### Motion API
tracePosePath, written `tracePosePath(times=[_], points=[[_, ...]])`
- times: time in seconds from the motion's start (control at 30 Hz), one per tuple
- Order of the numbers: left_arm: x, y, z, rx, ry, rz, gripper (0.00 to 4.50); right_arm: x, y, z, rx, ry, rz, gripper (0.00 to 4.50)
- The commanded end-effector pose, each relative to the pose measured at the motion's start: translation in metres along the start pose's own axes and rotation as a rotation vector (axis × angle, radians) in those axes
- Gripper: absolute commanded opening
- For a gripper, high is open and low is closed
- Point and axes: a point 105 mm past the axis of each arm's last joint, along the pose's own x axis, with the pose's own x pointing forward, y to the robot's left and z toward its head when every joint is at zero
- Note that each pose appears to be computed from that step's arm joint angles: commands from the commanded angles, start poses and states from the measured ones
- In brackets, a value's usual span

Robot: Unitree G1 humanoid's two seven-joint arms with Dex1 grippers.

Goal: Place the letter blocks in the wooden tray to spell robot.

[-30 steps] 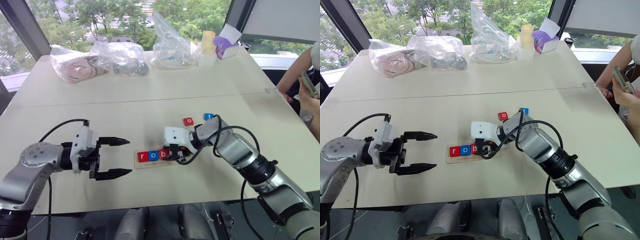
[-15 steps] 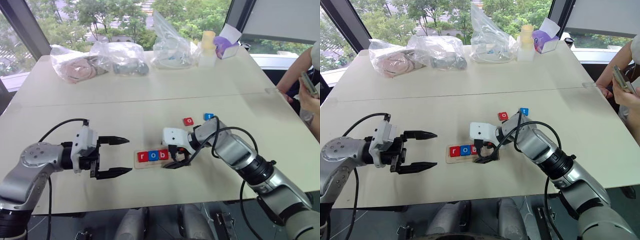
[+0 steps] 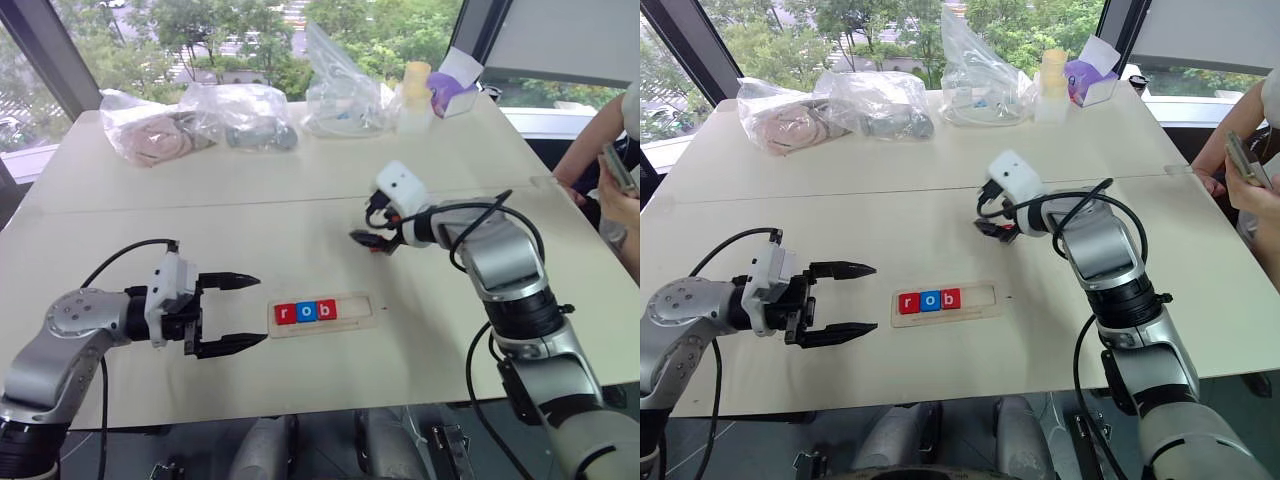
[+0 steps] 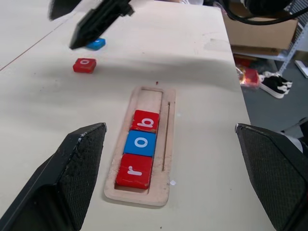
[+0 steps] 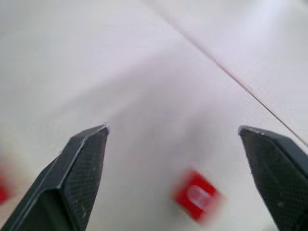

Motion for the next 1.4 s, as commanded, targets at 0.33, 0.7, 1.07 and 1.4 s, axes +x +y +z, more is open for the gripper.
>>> tracePosePath(times=[0.33,0.7,1.07,1.4], points=[[0.013,0.003,0.007,0.057,-0.036,-0.026,4.50,0.015,0.004,-0.028,0.267,0.095,-0.187,4.43],[0.013,0.002,0.008,0.067,-0.039,-0.020,4.50,0.040,0.022,-0.037,0.294,0.137,-0.144,4.43],[0.017,0.000,0.012,0.080,-0.051,-0.016,4.50,0.040,0.028,-0.042,0.253,0.158,-0.148,1.15],[0.030,-0.006,0.011,0.067,-0.096,-0.028,4.50,-0.034,0.028,-0.094,0.356,0.250,-0.188,1.15]])
